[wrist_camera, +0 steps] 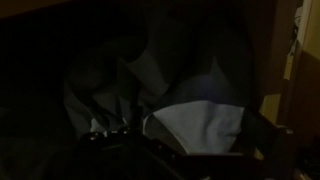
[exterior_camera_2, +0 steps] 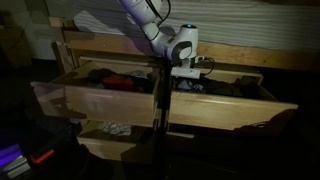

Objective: Move the blue cloth from the top left drawer to the top right drawer then put it back in the top right drawer

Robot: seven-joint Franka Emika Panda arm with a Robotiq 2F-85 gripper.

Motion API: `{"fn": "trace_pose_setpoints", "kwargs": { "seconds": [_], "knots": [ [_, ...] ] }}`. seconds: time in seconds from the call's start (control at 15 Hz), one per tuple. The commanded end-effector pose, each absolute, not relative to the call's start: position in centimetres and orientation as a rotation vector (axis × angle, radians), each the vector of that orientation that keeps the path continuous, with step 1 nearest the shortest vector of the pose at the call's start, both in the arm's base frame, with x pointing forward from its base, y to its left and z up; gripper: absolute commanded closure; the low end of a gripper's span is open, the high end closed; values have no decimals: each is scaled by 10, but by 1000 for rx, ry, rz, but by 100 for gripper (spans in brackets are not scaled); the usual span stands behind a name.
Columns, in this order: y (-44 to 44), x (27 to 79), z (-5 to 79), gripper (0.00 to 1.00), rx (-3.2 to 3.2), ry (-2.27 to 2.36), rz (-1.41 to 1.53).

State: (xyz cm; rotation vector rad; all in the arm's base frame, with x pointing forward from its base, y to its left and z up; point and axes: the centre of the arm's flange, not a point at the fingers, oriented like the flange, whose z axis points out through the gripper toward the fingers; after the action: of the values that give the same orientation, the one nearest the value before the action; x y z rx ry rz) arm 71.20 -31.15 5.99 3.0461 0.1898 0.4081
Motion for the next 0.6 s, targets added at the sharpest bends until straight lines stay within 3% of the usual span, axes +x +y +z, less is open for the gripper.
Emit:
{"fn": "trace_pose_setpoints", "kwargs": {
  "seconds": [0.0, 0.47, 0.53],
  "knots": [
    [-310, 715, 58, 0, 3028, 143, 483],
    [-305, 718, 63, 0, 3055, 118, 484],
    [-306, 718, 63, 6, 3052, 127, 486]
  ]
}}
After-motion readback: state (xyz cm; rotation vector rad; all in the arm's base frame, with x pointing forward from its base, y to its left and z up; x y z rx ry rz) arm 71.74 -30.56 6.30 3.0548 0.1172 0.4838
